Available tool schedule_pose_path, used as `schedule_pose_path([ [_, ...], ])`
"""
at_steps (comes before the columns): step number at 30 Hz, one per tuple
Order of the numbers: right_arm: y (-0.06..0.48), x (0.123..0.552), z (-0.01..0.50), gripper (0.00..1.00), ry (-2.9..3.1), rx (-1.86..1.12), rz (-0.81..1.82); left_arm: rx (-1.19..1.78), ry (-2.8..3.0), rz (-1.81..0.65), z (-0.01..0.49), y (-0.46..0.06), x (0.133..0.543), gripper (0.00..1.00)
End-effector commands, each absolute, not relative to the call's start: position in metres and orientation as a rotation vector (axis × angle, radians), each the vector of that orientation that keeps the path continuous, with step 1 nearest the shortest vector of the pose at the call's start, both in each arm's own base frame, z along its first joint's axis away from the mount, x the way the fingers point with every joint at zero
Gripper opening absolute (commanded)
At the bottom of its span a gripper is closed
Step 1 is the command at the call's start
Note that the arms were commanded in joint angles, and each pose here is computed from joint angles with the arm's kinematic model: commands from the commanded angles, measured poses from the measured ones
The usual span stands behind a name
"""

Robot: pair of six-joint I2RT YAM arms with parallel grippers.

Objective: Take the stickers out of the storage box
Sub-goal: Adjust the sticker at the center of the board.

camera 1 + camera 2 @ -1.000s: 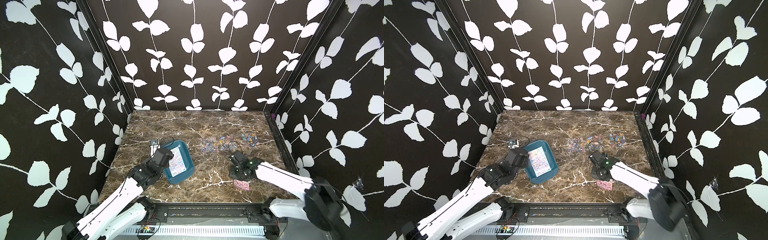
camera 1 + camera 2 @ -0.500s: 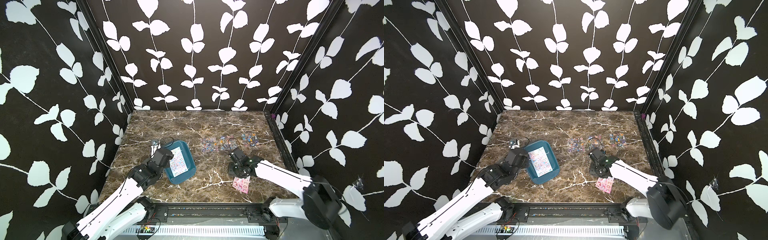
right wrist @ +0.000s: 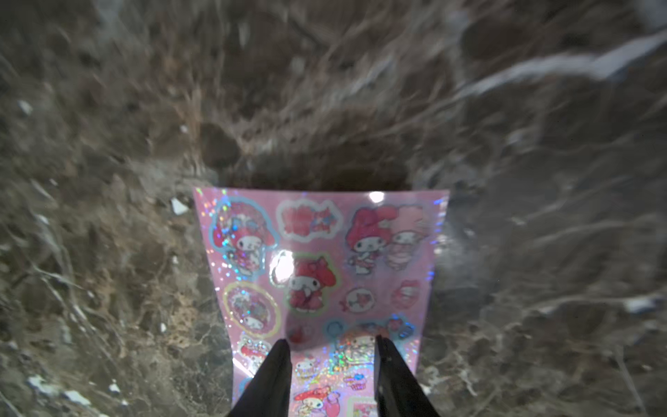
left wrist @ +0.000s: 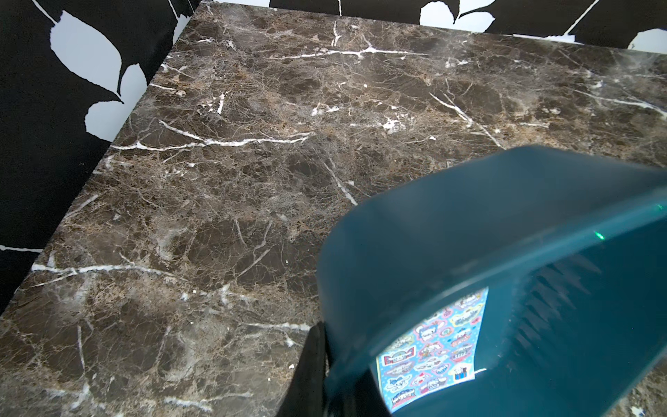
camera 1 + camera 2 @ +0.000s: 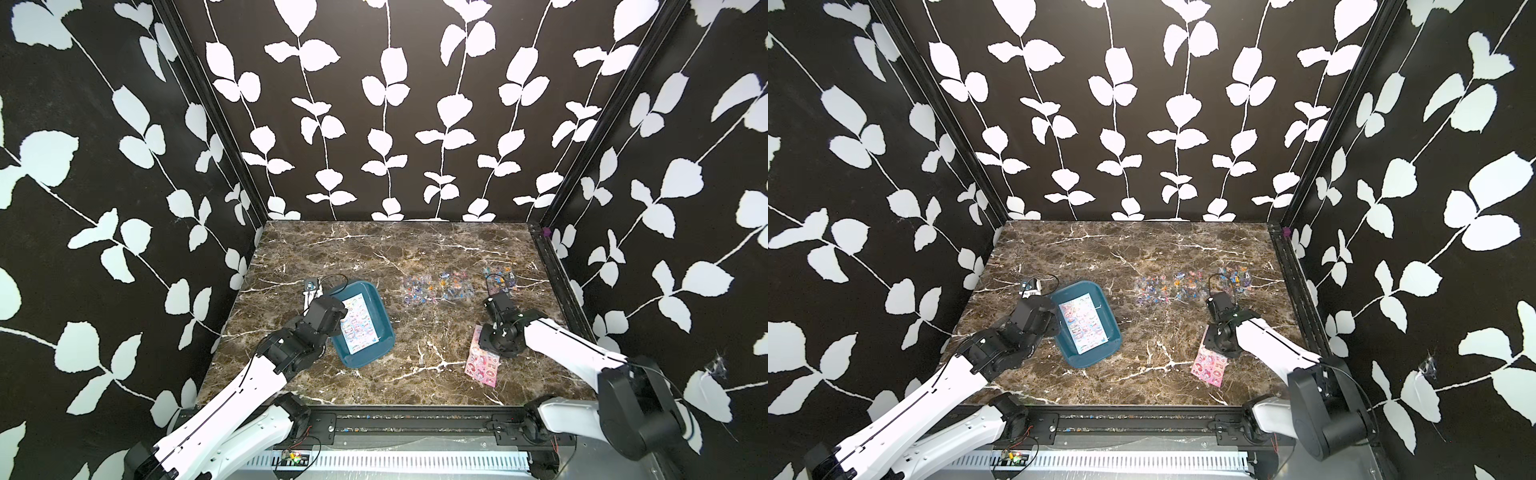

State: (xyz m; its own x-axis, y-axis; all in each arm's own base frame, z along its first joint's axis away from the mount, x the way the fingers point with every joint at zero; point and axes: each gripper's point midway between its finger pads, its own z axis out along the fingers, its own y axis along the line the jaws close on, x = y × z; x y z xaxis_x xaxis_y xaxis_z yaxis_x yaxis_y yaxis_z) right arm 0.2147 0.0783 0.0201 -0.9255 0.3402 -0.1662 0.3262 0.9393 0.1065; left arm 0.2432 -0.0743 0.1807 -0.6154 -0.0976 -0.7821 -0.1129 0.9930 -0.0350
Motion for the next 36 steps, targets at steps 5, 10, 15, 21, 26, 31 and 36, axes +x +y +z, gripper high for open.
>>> schedule_pose_path([
  [5,0.096,0.210,0.001,0.35,2.997,0.389,0.234,-0.151,2.210,-0.015,0.183,-0.079,0.246,0.00],
  [10,0.107,0.217,-0.002,0.34,3.049,0.281,0.270,-0.151,2.207,-0.028,0.184,-0.081,0.247,0.00],
  [15,0.120,0.235,0.000,0.36,3.026,0.171,0.306,-0.156,2.202,-0.037,0.184,-0.082,0.248,0.00],
  [21,0.129,0.261,-0.006,0.37,3.048,0.112,0.264,-0.156,2.204,-0.048,0.184,-0.084,0.249,0.00],
  [26,0.132,0.276,-0.011,0.35,3.060,0.063,0.229,-0.154,2.208,-0.041,0.184,-0.082,0.247,0.00],
  [31,0.129,0.266,0.005,0.38,3.025,0.036,0.228,-0.154,2.201,-0.037,0.187,-0.079,0.244,0.00],
  [36,0.124,0.267,0.037,0.42,2.950,-0.018,0.197,-0.152,2.207,-0.056,0.186,-0.083,0.246,0.00],
])
